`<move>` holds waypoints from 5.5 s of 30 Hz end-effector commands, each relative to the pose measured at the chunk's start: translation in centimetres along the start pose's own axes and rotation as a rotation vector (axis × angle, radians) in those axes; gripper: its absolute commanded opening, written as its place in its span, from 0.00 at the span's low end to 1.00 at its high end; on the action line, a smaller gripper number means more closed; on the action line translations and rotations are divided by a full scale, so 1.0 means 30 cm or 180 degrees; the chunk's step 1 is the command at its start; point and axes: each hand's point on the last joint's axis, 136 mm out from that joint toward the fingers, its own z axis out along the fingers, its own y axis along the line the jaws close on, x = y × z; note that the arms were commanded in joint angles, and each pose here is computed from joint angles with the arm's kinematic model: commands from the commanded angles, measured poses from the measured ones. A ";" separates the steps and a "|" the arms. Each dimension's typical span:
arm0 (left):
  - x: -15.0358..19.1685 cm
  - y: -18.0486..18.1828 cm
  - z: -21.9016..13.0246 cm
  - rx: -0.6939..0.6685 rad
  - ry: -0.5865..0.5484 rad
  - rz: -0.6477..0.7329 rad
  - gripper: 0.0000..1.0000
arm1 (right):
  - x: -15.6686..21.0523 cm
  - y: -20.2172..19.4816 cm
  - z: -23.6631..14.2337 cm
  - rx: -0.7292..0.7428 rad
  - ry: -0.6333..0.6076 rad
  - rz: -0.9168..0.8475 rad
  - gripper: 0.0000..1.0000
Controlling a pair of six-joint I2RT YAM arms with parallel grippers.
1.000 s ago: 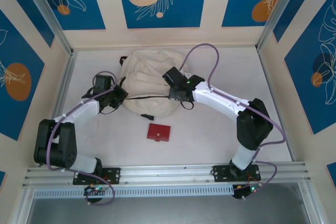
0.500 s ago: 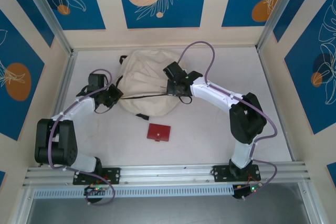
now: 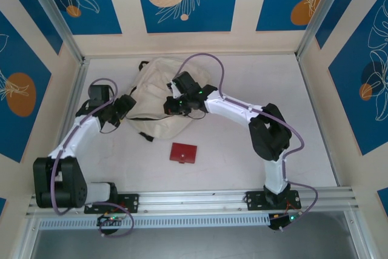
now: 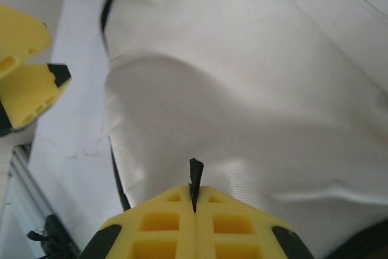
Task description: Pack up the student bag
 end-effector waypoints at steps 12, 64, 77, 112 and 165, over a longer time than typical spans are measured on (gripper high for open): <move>0.187 -0.080 0.055 0.0526 0.0619 -0.0548 0.80 | -0.013 0.212 0.025 -0.0505 -0.0007 -0.0107 0.00; 0.284 0.051 0.039 0.0022 0.0731 0.0187 0.04 | -0.025 -0.538 -0.311 0.2489 -0.0937 0.1204 0.00; 0.200 -0.115 -0.062 0.0272 0.0642 0.0826 0.83 | -0.065 -0.671 -0.419 0.2306 -0.0889 0.1085 0.00; 0.315 -0.639 0.136 0.0712 0.0757 0.2102 0.80 | -0.214 -0.725 -0.468 0.1177 -0.0800 0.1519 0.52; 0.378 -0.724 0.307 0.0914 0.0907 0.2121 0.49 | -0.227 -0.383 -0.452 -0.0393 -0.0499 0.1028 0.44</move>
